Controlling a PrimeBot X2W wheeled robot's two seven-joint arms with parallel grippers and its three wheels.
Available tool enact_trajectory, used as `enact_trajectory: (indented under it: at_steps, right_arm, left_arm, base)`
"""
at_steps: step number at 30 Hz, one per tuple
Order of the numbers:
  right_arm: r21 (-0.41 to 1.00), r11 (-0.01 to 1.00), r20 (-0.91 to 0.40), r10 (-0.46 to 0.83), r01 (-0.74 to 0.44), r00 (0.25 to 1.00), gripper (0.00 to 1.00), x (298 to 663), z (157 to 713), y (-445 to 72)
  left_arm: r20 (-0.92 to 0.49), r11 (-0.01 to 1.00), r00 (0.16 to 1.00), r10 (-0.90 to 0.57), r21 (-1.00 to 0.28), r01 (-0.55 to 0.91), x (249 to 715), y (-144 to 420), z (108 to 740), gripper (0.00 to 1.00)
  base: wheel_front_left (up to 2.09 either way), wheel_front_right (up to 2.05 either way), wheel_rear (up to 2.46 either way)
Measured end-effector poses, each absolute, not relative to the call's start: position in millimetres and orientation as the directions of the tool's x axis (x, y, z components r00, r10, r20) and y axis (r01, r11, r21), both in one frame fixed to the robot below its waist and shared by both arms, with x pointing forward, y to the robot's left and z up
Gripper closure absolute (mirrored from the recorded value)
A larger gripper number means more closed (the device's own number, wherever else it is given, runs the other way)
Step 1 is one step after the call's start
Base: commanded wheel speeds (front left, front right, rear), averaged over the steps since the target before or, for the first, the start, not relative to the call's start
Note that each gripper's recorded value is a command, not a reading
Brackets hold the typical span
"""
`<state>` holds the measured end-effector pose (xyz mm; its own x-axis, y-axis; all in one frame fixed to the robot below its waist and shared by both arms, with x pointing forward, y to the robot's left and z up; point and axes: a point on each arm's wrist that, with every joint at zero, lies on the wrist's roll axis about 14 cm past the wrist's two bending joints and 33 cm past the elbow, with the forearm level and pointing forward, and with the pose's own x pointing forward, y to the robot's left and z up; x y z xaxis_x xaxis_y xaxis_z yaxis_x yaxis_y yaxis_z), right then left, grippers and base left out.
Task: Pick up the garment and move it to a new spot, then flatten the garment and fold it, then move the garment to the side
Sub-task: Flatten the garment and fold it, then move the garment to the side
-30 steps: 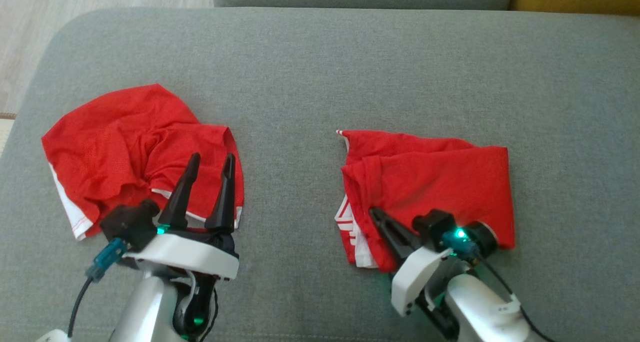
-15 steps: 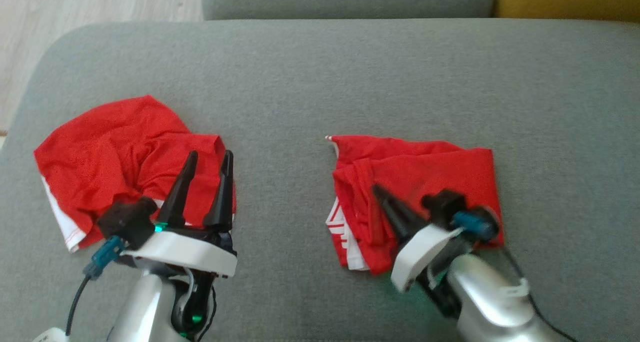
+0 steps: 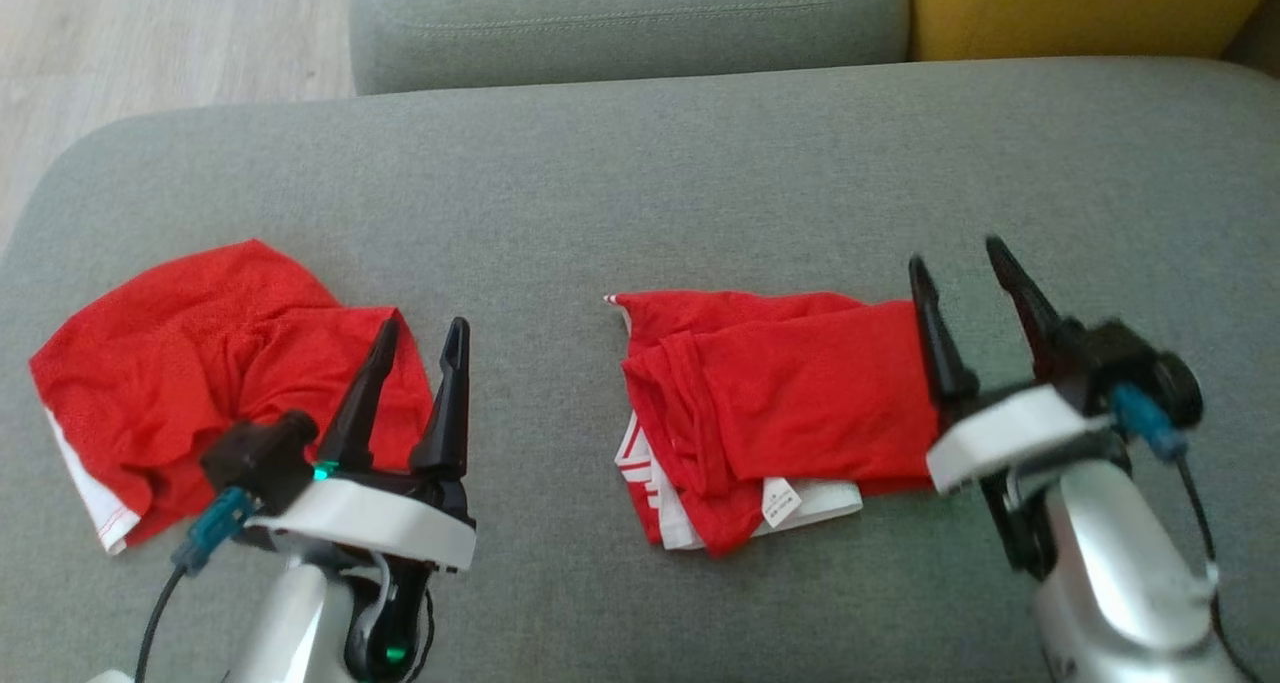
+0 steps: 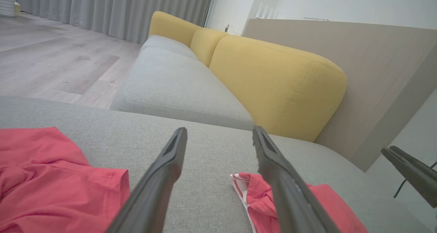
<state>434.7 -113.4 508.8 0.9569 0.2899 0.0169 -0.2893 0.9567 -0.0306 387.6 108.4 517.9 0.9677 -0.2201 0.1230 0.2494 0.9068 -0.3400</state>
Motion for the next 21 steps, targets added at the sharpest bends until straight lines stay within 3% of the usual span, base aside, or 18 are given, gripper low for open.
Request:
enact_trajectory:
  at_steps: [10,21]
  right_arm:
    - [-0.026,0.988,0.010,0.155,-0.155,0.988,0.00,401.1,495.7,-155.0]
    - [-0.013,0.991,-0.008,0.137,-0.137,0.991,0.00,394.1,491.0,-158.4]
  left_arm:
    - [0.122,0.907,0.970,-0.212,-0.344,0.241,383.8,108.7,517.6,0.00]
    - [0.113,0.912,0.974,-0.196,-0.343,0.223,383.9,114.3,514.1,0.00]
  base:
    - [0.00,0.00,0.00]
    - [0.00,0.00,0.00]
